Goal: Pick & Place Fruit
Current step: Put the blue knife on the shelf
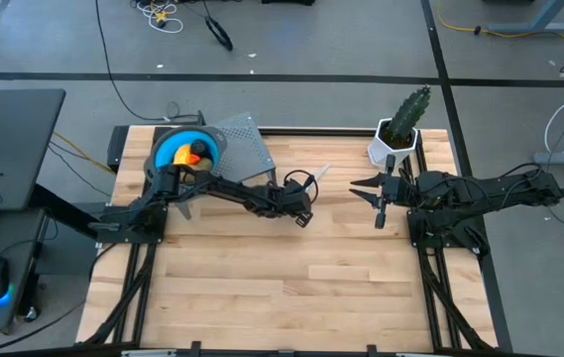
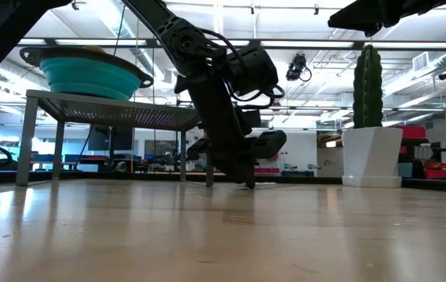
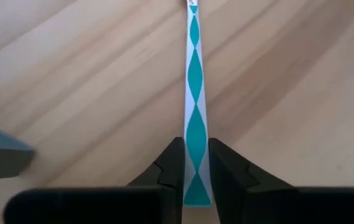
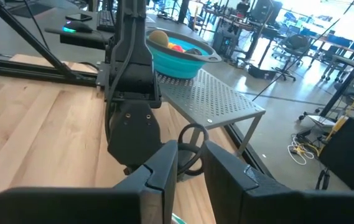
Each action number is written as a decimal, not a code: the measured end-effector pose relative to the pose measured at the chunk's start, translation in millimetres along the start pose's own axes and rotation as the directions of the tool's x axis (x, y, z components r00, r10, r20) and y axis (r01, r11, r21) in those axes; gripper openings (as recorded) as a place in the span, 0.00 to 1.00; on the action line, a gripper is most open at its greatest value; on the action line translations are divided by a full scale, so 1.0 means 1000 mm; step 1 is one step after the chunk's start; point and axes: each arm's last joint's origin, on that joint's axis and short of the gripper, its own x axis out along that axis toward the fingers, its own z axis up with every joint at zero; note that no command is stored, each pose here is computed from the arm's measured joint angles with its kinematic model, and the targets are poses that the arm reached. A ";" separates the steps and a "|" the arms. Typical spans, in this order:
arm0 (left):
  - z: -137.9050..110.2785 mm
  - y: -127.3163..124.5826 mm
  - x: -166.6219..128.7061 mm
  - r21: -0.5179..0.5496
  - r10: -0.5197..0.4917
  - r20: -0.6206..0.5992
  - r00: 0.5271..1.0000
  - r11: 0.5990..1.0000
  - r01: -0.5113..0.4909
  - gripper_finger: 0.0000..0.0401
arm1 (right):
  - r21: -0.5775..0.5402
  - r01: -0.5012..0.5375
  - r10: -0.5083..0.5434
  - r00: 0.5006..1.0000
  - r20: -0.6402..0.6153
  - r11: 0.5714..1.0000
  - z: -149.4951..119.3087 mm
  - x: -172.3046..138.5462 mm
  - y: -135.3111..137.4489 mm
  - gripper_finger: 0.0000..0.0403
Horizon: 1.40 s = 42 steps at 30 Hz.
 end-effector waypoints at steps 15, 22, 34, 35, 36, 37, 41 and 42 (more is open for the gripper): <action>0.024 -0.038 -0.041 0.048 -0.104 0.045 0.994 0.994 0.102 0.14 | -0.023 0.008 -0.009 1.000 -0.020 1.000 -0.002 -0.001 0.000 0.21; 0.048 -0.055 -0.086 0.103 -0.011 0.101 0.995 0.995 0.001 0.18 | -0.028 0.039 -0.039 0.999 0.015 0.999 0.001 -0.007 -0.004 0.21; 0.080 -0.031 -0.156 -0.153 0.253 0.241 0.937 0.963 -0.220 0.17 | -0.035 0.065 -0.059 0.986 0.153 0.997 0.013 -0.023 -0.013 0.21; 0.082 -0.028 -0.160 -0.187 0.263 0.244 0.933 0.957 -0.221 0.17 | -0.046 0.067 -0.059 0.986 0.157 0.997 0.013 -0.024 -0.013 0.21; 0.083 -0.024 -0.164 -0.218 0.280 0.248 0.928 0.949 -0.228 0.17 | -0.060 0.069 -0.059 0.985 0.159 0.996 0.013 -0.024 -0.013 0.21; 0.083 -0.020 -0.169 -0.244 0.294 0.244 0.924 0.941 -0.234 0.17 | -0.071 0.073 -0.060 0.985 0.163 0.995 0.014 -0.024 -0.013 0.21; 0.082 -0.011 -0.178 -0.326 0.335 0.225 0.915 0.911 -0.254 0.16 | -0.085 0.087 -0.069 0.978 0.196 0.993 0.017 -0.025 -0.014 0.21; 0.081 -0.008 -0.180 -0.350 0.348 0.218 0.912 0.900 -0.260 0.16 | -0.080 0.091 -0.072 0.976 0.206 0.993 0.018 -0.025 -0.014 0.21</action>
